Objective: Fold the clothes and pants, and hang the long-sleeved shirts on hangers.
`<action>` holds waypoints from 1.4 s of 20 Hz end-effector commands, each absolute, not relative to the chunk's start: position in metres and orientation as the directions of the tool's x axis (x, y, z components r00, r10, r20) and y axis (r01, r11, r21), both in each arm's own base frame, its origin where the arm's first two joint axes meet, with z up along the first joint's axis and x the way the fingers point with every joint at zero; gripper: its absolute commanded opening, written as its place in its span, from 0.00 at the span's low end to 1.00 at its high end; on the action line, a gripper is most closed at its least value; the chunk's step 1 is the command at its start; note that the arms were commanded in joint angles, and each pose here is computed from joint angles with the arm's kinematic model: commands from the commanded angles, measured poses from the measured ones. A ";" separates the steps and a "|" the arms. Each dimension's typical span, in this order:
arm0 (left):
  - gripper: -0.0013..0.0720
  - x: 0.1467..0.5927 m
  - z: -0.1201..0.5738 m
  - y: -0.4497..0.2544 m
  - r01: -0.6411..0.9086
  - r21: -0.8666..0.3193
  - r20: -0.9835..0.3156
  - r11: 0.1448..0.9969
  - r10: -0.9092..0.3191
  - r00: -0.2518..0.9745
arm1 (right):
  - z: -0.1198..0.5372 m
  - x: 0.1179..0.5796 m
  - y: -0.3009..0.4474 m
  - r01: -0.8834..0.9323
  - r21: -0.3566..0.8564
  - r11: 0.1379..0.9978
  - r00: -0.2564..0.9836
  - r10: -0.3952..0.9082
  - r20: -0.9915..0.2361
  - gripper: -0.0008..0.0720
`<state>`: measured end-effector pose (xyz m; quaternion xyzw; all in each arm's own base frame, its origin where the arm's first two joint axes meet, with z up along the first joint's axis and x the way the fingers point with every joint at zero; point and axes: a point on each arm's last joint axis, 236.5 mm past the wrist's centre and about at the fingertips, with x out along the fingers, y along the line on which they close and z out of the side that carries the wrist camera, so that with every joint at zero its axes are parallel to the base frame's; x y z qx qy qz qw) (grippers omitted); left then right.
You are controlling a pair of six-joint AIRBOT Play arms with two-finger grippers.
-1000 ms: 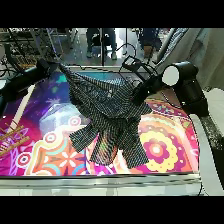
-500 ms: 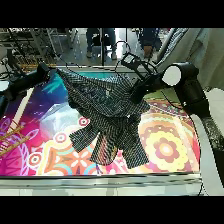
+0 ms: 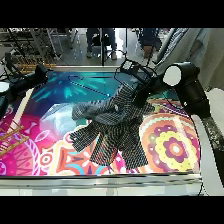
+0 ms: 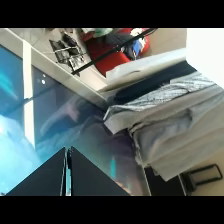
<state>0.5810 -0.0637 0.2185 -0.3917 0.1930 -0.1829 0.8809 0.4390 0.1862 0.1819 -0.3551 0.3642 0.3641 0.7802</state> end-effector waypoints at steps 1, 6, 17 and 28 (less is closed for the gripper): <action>0.03 0.565 0.227 -0.079 0.248 -0.717 -0.204 0.651 -0.536 0.819 | 0.175 0.445 0.172 -0.813 -0.324 0.484 0.480 0.243 -0.843 0.04; 0.61 0.524 0.177 -0.114 0.289 -0.723 -0.344 0.627 -0.690 0.637 | 0.182 0.459 0.173 -0.717 -0.279 0.639 0.535 0.248 -0.808 0.04; 0.69 0.466 -0.011 -0.198 -0.011 -0.798 -0.577 0.602 -0.759 0.300 | 0.195 0.462 0.205 -0.679 -0.208 0.704 0.570 0.327 -0.754 0.04; 0.10 0.483 -0.034 -0.192 -0.091 -0.788 -0.602 0.609 -0.732 0.319 | 0.211 0.453 0.209 -0.687 -0.229 0.690 0.588 0.343 -0.733 0.05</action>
